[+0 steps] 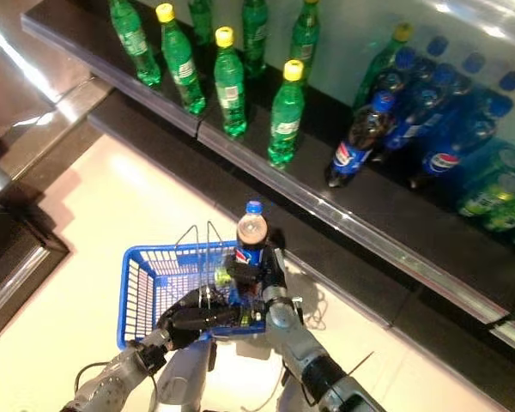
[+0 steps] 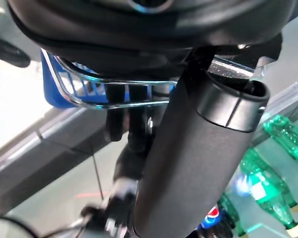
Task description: Pick up the drink and place into the basket.
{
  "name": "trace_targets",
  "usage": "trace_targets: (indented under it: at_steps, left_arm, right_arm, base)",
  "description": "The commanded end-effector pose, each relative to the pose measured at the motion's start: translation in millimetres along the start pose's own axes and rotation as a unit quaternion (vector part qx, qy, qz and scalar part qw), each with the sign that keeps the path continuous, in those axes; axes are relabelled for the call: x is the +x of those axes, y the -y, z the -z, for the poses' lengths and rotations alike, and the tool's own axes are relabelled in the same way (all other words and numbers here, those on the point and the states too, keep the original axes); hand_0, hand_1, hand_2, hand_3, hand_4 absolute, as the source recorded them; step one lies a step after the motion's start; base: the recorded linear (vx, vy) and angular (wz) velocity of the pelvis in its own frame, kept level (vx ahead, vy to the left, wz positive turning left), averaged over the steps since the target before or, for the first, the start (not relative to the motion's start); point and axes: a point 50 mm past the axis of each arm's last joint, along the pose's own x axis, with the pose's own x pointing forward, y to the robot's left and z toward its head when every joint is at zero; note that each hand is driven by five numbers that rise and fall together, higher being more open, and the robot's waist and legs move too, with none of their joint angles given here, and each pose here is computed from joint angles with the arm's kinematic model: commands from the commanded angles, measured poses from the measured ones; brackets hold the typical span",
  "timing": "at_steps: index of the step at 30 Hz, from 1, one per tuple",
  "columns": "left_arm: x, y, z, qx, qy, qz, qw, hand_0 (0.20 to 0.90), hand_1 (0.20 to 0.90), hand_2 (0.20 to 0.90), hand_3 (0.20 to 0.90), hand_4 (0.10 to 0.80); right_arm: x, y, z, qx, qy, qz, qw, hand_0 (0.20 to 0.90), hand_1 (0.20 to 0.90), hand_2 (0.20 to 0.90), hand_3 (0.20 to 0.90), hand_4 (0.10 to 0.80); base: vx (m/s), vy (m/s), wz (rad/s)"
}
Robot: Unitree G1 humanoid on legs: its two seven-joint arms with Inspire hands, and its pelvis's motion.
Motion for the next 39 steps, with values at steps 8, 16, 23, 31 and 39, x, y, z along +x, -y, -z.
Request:
trace_targets:
  at_steps: [8,16,23,31,39]
  left_arm:
    - [24.3,124.0,-67.4,0.049,0.125,0.367,0.92,0.3,0.3,0.3,0.2,0.1]
    - [19.3,123.5,-53.9,0.043,0.088,0.371,0.923,0.3,0.3,0.3,0.2,0.1]
    - [12.1,121.2,-45.4,0.043,0.06,0.369,0.926,0.3,0.3,0.3,0.2,0.1]
    - [5.7,117.8,-42.0,0.043,0.032,0.367,0.929,0.3,0.3,0.3,0.2,0.1]
    - [2.7,112.7,-37.4,0.042,0.009,0.36,0.932,0.3,0.3,0.3,0.2,0.1]
  right_arm:
    - [35.0,-46.5,-68.7,0.092,0.056,-0.036,0.993,0.3,0.3,0.3,0.2,0.1]
    - [27.8,-55.1,-6.2,0.169,-0.117,-0.049,0.977,0.3,0.3,0.3,0.2,0.1]
    - [13.8,-66.3,24.9,0.277,-0.19,-0.112,0.935,0.3,0.3,0.3,0.2,0.1]
    - [4.9,-73.8,36.0,0.247,-0.212,-0.216,0.92,0.3,0.3,0.3,0.2,0.1]
    - [7.4,-64.1,44.6,0.231,-0.234,-0.184,0.926,0.3,0.3,0.3,0.2,0.1]
  base:
    - [0.025,0.02,0.22]
    - [0.134,0.0,0.15]
    - [0.097,-0.037,0.12]
    - [0.046,-0.012,0.03]
    - [0.06,-0.023,0.03]
